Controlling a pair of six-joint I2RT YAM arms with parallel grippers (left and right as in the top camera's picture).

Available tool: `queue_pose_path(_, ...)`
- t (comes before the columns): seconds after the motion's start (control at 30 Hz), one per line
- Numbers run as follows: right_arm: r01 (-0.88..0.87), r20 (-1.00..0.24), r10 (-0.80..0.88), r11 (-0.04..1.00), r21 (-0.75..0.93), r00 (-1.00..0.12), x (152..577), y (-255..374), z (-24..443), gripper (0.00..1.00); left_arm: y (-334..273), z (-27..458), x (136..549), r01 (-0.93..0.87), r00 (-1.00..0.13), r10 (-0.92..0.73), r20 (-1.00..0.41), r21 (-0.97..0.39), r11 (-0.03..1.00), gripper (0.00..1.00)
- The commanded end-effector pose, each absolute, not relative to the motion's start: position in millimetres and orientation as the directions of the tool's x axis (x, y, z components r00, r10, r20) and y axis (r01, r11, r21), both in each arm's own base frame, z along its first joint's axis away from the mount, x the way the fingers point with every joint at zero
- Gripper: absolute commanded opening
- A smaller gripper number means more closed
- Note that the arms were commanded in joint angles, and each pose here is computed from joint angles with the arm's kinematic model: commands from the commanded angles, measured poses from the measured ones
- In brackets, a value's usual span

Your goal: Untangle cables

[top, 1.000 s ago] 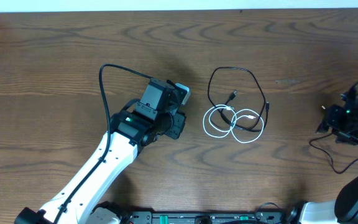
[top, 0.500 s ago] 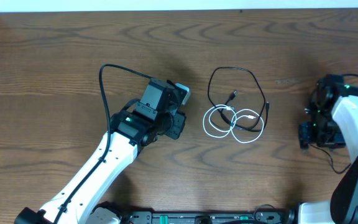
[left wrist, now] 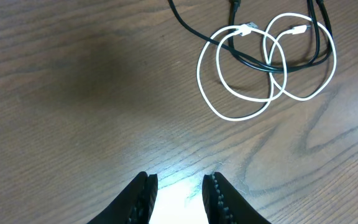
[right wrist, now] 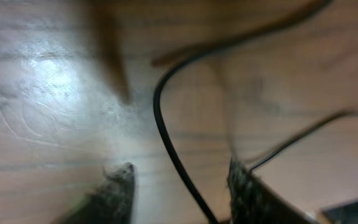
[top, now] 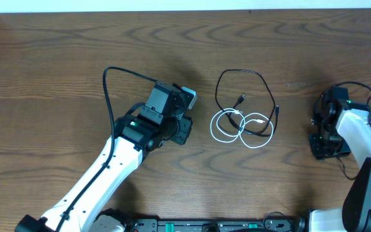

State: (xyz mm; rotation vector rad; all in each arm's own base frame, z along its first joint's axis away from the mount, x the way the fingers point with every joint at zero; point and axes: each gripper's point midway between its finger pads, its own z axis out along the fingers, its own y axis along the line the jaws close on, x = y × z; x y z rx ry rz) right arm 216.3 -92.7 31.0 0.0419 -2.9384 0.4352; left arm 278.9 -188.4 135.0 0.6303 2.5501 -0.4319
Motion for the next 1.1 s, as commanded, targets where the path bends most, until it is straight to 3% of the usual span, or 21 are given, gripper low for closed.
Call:
queue_pose_path(0.0, -0.071, 0.191, -0.013, 0.952, -0.299, -0.981, 213, -95, 32, 0.31, -186, 138, 281, 0.489, -0.784, 0.342, -0.518, -0.177, 0.854, 0.3)
queue_pose_path(0.1, -0.071, 0.193, -0.013, 0.952, -0.298, -0.981, 212, -95, 33, 0.17, -186, 138, 281, 0.489, -0.784, 0.342, -0.518, -0.177, 0.854, 0.3)
queue_pose_path(0.4, -0.069, 0.186, -0.012, 0.952, -0.299, -0.982, 214, -95, 32, 0.01, -186, 138, 281, 0.489, -0.784, 0.342, -0.518, -0.177, 0.854, 0.3)
queue_pose_path(0.77, -0.051, 0.128, -0.01, 0.944, -0.326, -0.992, 231, -100, 39, 0.01, -186, 138, 281, 0.489, -0.784, 0.342, -0.518, -0.177, 0.854, 0.3)
queue_pose_path(1.07, 0.083, -0.129, 0.033, 0.91, -0.407, -0.991, 303, -121, 94, 0.01, -185, 137, 280, 0.488, -0.788, 0.344, -0.51, -0.177, 0.855, 0.3)
